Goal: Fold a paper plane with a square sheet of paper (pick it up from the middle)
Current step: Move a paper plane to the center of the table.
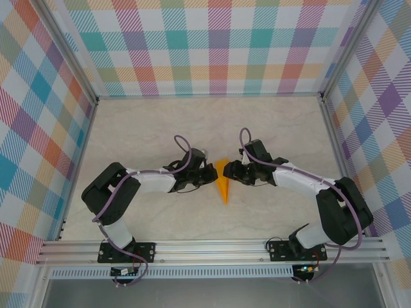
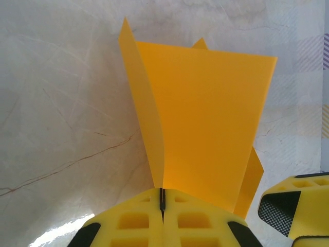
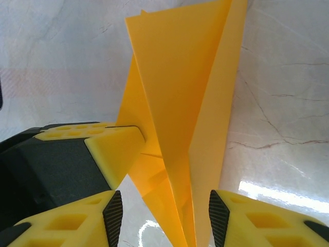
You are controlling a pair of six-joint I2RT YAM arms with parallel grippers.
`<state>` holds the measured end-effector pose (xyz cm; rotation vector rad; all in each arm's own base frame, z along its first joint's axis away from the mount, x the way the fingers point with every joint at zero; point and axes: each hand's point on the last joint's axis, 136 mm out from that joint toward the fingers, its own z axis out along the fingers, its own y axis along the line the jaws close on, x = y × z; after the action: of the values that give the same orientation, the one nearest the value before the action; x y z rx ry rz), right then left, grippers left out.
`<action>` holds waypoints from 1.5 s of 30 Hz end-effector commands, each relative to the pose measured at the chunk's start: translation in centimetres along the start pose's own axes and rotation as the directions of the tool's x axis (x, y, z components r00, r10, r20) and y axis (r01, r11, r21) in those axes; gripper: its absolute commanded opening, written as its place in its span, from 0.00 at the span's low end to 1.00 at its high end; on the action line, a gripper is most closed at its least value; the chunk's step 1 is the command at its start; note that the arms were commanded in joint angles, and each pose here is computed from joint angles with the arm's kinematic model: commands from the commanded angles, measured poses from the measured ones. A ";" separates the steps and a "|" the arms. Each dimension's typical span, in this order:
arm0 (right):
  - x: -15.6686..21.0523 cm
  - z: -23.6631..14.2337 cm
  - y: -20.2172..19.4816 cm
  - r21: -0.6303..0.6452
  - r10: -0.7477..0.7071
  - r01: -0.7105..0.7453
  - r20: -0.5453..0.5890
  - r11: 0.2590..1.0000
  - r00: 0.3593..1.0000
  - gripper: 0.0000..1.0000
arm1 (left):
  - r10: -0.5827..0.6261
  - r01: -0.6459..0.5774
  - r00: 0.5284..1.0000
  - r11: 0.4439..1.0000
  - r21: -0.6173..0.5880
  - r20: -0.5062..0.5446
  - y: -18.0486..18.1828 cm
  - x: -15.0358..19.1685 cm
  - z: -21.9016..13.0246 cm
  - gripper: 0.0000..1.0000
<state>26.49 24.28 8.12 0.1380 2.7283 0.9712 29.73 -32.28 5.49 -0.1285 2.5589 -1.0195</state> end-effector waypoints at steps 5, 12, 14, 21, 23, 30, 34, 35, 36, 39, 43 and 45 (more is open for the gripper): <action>-1.1 -1.0 3.3 -0.113 -0.058 0.063 0.048 0.992 0.997 0.48 | -0.010 0.010 1.000 1.000 0.000 0.011 0.4 -0.4 0.1 0.00; -1.0 0.4 2.7 -0.071 -0.044 0.043 -0.001 0.997 0.999 0.49 | -0.008 0.008 1.000 1.000 -0.004 0.010 0.4 -0.5 0.1 0.00; -1.0 0.8 2.2 -0.048 -0.034 0.033 -0.013 0.998 0.999 0.50 | -0.011 0.011 1.000 1.000 -0.009 0.008 0.5 -0.4 0.1 0.00; -0.7 1.3 0.6 0.040 0.001 0.001 -0.045 0.999 0.999 0.51 | -0.012 0.012 1.000 1.000 -0.025 0.011 0.9 -0.4 0.1 0.00; -0.6 1.2 0.2 0.062 0.005 -0.003 -0.042 0.998 0.999 0.52 | -0.013 0.013 1.000 0.999 -0.033 0.013 1.1 -0.4 0.1 0.00; 0.1 1.7 -0.8 0.090 0.025 -0.019 -0.067 0.996 0.997 0.53 | -0.032 0.033 0.999 0.998 -0.053 0.012 1.9 -0.1 0.3 0.00; 0.5 2.0 -1.4 0.110 0.037 -0.028 -0.078 0.994 0.996 0.52 | -0.043 0.044 0.999 0.997 -0.062 0.011 2.4 0.0 0.4 0.00; 0.5 2.1 -1.5 0.114 0.038 -0.028 -0.081 0.993 0.996 0.52 | -0.048 0.048 0.999 0.997 -0.064 0.014 2.5 0.0 0.4 0.00; 0.6 2.2 -1.6 0.120 0.038 -0.028 -0.083 0.992 0.996 0.52 | -0.050 0.050 0.999 0.997 -0.064 0.012 2.5 0.1 0.4 0.00; 0.8 2.5 -2.2 0.145 0.051 -0.038 -0.091 0.989 0.994 0.52 | -0.059 0.059 0.998 0.995 -0.076 0.011 3.1 0.3 0.4 0.02; 0.8 2.8 -2.5 0.160 0.053 -0.037 -0.096 0.986 0.994 0.52 | -0.059 0.060 0.998 0.993 -0.099 0.018 3.7 0.3 0.2 0.08; 0.8 3.0 -2.6 0.168 0.051 -0.033 -0.099 0.985 0.994 0.52 | -0.052 0.054 0.998 0.992 -0.118 0.023 4.1 0.2 -0.1 0.12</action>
<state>26.40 24.05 4.27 0.1870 2.8944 0.8124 29.68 -30.63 3.44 -0.2130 2.5953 -0.9475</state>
